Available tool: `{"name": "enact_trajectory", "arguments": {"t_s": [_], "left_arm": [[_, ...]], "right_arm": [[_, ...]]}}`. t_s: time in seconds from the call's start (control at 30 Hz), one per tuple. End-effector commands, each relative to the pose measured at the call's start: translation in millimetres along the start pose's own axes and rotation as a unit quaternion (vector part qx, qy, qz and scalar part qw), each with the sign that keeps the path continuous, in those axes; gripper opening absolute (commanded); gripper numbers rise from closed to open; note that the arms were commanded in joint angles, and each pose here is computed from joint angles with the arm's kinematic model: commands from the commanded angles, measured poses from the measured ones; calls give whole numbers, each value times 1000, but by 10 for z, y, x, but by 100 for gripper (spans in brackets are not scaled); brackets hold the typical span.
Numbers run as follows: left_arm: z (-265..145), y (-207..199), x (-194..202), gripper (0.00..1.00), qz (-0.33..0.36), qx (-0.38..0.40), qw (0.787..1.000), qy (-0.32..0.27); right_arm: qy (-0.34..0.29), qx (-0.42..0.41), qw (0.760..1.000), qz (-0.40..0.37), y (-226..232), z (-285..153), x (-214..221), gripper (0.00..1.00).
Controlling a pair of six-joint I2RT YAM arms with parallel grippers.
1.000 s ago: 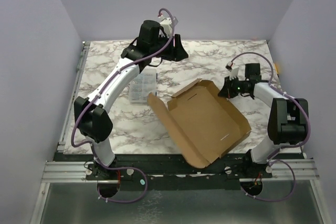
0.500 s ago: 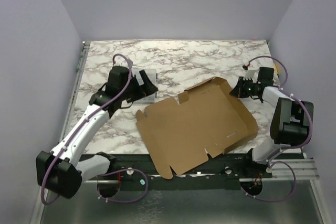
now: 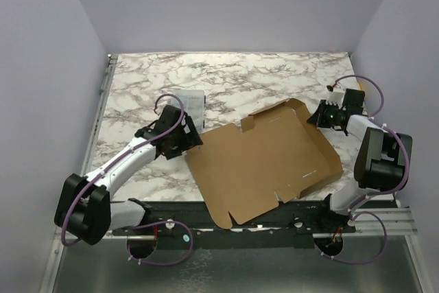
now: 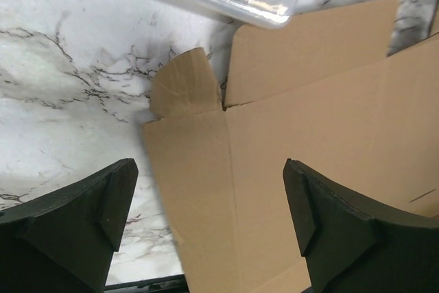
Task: Fold the paper box
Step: Fold the paper box at the center of the board.
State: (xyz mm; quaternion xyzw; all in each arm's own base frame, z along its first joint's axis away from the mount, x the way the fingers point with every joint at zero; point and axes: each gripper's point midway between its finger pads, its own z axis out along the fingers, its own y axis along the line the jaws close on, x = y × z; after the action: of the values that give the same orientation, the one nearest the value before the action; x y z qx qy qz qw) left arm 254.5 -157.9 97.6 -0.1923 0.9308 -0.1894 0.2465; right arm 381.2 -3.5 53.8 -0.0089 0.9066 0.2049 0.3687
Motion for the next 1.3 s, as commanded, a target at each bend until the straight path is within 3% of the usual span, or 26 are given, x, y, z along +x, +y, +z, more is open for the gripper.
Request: {"name": "enact_trajectory", "arguments": {"t_s": [0.0, 0.17, 0.3, 0.43, 0.53, 0.67, 0.73, 0.83, 1.1, 1.17, 1.27], "left_arm": [[170, 77, 105, 95, 38, -3, 999, 8], [232, 14, 187, 92, 67, 31, 997, 23], [-27, -680, -235, 92, 170, 140, 975, -20], [39, -1288, -368, 93, 257, 225, 940, 19], [348, -1463, -483, 90, 299, 212, 930, 25], [843, -1530, -692, 71, 345, 154, 925, 53], [1055, -1562, -775, 68, 358, 136, 922, 64], [1218, -1763, -775, 67, 369, 172, 910, 76], [1347, -2397, -487, 72, 434, 276, 853, 89], [1410, -2421, -478, 72, 439, 274, 851, 87], [1560, -2346, -617, 71, 420, 247, 870, 78]], "right_arm": [[-20, 2, 1000, -5, -17, -67, -71, 1], [-7, -26, 999, -21, 65, -65, -10, 1], [-11, -51, 998, -41, 158, -98, -24, 1], [-14, -70, 995, -64, 213, -113, -32, 1], [-13, -81, 994, -77, 246, -119, -26, 1], [-12, -81, 992, -93, 256, -119, -23, 1], [-9, -76, 992, -101, 251, -106, -17, 1], [-6, -74, 991, -113, 258, -93, -2, 1], [4, -63, 981, -181, 347, 9, 17, 1], [2, -58, 976, -208, 398, 25, 1, 1], [-5, -48, 970, -239, 439, 40, -39, 1]]}}
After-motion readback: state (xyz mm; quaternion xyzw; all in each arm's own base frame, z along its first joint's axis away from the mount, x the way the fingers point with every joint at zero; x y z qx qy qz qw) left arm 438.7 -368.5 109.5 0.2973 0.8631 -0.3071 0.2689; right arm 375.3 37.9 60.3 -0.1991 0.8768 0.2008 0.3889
